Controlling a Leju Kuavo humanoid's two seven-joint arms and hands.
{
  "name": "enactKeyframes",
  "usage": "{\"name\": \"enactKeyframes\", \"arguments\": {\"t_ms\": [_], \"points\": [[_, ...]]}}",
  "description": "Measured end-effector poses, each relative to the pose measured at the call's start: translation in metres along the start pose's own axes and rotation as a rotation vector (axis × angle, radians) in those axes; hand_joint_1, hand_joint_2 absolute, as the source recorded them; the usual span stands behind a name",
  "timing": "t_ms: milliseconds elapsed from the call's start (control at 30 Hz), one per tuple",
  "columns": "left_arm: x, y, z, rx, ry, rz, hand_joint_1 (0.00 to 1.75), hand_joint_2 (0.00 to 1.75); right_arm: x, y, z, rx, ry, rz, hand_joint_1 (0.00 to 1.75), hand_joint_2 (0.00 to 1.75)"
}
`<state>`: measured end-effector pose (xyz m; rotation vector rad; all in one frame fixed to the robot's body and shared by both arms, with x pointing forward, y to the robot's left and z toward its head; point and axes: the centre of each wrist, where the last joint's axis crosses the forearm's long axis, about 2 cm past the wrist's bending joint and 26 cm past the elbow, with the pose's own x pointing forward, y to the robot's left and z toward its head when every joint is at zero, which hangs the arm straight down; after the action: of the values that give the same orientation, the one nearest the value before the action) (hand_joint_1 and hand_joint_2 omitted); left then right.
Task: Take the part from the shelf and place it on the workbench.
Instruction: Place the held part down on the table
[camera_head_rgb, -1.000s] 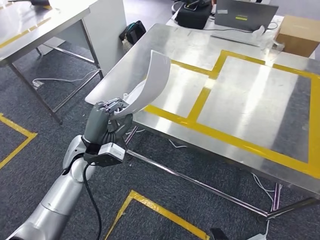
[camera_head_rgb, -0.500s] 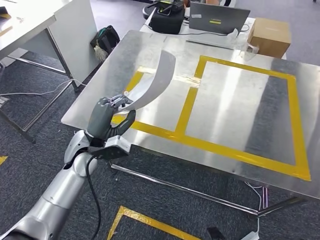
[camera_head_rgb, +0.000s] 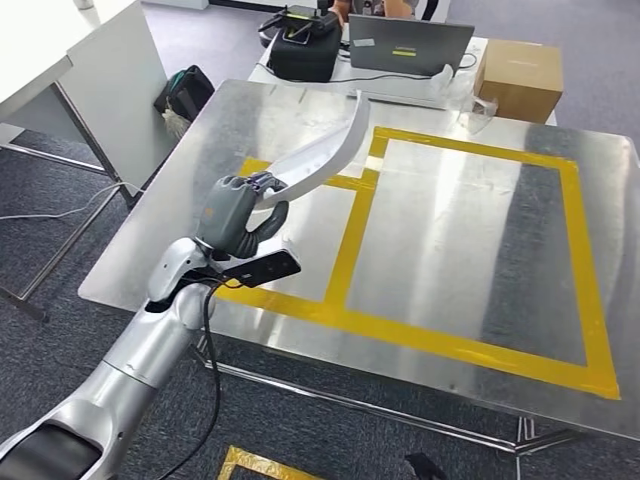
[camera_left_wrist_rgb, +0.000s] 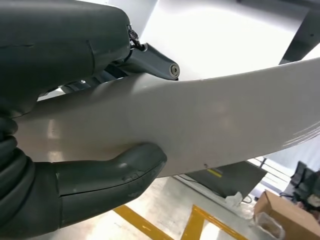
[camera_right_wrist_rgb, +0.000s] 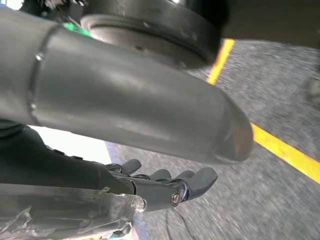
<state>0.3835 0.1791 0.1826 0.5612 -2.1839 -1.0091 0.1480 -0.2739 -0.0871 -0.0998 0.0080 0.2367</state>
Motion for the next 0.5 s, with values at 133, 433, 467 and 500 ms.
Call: {"name": "enactKeyframes", "arguments": {"t_ms": [133,433,467,500], "points": [[-0.004,-0.01,-0.008,-0.092,0.092,-0.081,1.75,1.75,0.002,0.0,0.001,0.005,-0.006,0.006,0.0,0.0],[-0.002,-0.027,-0.042,-0.383,0.33,-0.453,1.75,1.75,0.003,0.005,0.001,0.018,-0.013,0.018,0.0,0.0],[-0.003,-0.029,-0.042,-0.417,0.349,-0.484,1.75,1.75,0.002,0.005,0.001,0.018,-0.011,0.018,0.0,0.0],[-0.004,-0.03,-0.042,-0.449,0.369,-0.511,1.75,1.75,0.002,0.005,0.001,0.018,-0.011,0.018,0.0,0.0]]}}
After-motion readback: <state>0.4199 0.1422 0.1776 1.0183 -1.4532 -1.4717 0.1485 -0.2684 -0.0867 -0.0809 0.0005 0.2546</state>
